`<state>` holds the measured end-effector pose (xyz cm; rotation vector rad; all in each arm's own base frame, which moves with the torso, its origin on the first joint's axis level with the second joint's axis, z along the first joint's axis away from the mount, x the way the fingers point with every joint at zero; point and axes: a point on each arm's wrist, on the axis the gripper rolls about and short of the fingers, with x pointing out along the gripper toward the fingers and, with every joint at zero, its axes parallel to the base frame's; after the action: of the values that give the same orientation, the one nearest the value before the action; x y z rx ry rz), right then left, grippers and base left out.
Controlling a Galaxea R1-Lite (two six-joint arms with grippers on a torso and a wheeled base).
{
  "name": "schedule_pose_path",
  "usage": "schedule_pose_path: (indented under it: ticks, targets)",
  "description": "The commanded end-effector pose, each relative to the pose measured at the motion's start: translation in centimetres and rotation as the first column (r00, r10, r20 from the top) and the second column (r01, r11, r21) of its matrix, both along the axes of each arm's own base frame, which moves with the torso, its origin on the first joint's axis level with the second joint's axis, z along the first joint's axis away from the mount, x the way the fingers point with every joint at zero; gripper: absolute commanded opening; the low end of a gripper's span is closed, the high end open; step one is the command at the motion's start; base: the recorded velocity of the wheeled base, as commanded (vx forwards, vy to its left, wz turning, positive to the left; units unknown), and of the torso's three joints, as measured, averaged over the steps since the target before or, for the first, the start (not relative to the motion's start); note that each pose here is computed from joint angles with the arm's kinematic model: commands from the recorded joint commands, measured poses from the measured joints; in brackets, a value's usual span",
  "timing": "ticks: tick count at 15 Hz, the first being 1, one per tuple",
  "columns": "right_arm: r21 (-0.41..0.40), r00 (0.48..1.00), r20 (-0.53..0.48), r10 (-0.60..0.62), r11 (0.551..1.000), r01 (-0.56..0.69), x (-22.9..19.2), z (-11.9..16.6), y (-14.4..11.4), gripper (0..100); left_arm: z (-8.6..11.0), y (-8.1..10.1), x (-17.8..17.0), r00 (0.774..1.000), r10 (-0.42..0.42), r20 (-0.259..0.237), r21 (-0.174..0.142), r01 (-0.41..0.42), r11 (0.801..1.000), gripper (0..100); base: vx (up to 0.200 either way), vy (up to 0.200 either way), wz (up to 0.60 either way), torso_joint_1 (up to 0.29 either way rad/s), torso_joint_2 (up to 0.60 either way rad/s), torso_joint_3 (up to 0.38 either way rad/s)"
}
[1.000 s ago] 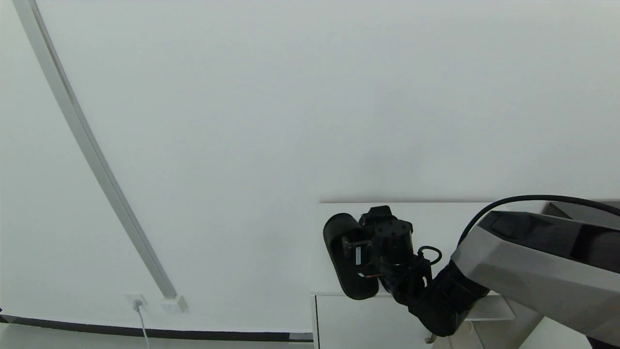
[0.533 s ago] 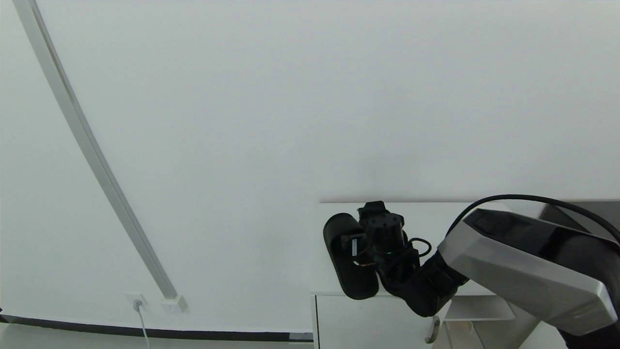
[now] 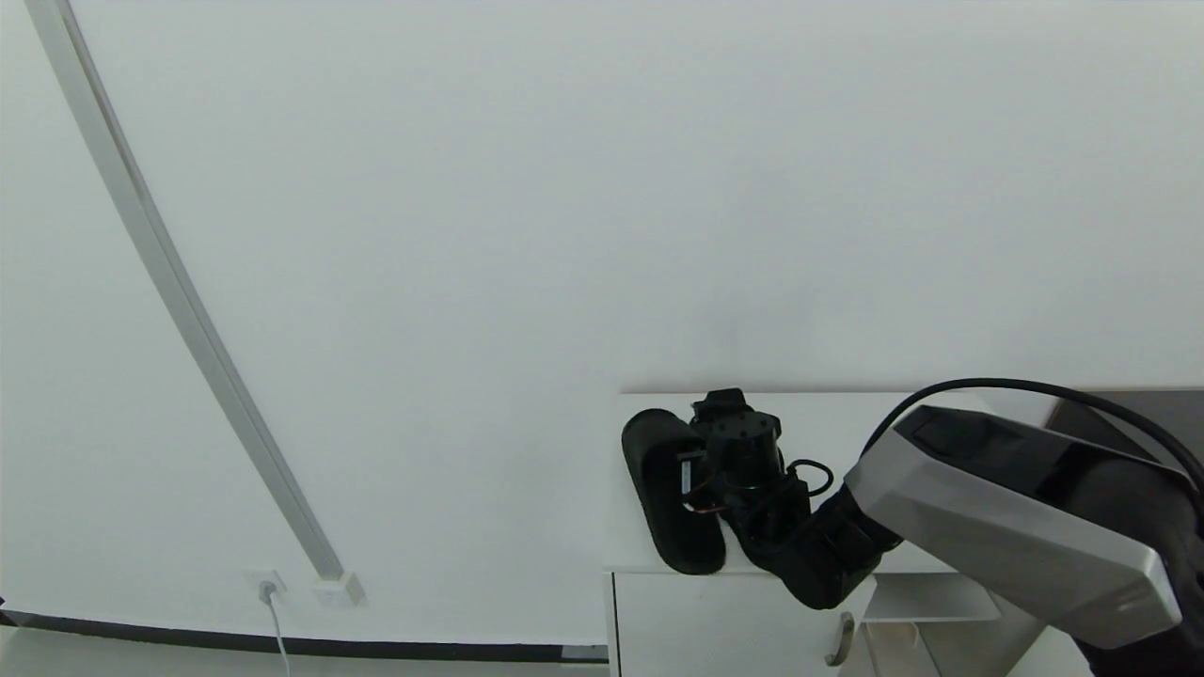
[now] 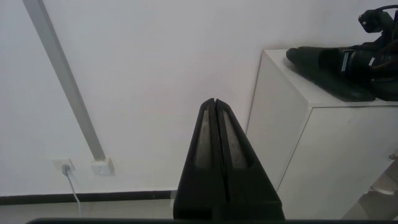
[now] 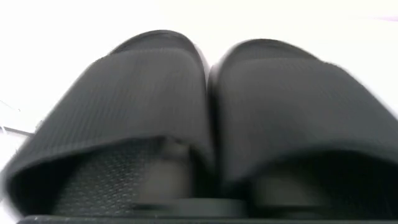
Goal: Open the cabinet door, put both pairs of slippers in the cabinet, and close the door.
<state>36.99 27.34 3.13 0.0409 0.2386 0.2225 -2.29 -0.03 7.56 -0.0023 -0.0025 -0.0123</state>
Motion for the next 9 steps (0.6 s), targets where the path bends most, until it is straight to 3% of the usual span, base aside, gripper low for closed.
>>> schedule_pose_path:
  ticks: [1,3,6,7,9]
  targets:
    - [0.001,1.000,0.002,0.002,1.000,-0.002,-0.2,0.3,0.0,0,0.0,0.0,0.0,1.000,0.000,-0.001,-0.001,0.000,1.000,0,0.000,0.000,0.00,0.000,0.00,0.000]
    - [-0.011,1.000,0.029,0.010,1.000,-0.010,-0.5,1.7,-0.1,0,0.0,0.0,0.0,1.000,0.000,-0.001,-0.001,0.000,1.000,0,0.000,0.000,0.00,0.000,0.00,0.000]
    - [-0.009,0.995,0.099,0.016,1.000,-0.015,-1.8,7.3,-1.1,0,0.0,0.0,0.0,1.000,0.000,-0.001,-0.001,0.000,1.000,0,0.000,0.000,0.00,0.000,0.00,0.000]
    - [-0.017,0.992,0.107,0.060,0.998,-0.058,-4.5,12.3,-2.8,0,0.0,0.0,0.0,1.000,0.000,-0.001,-0.001,0.000,1.000,0,0.000,0.000,0.00,0.000,0.00,0.000]
    - [-0.037,0.975,0.011,0.223,0.974,-0.222,-8.5,15.4,-5.4,0,0.0,0.0,0.0,1.000,0.000,-0.001,-0.001,0.000,1.000,0,0.000,0.000,0.00,0.000,0.00,0.000]
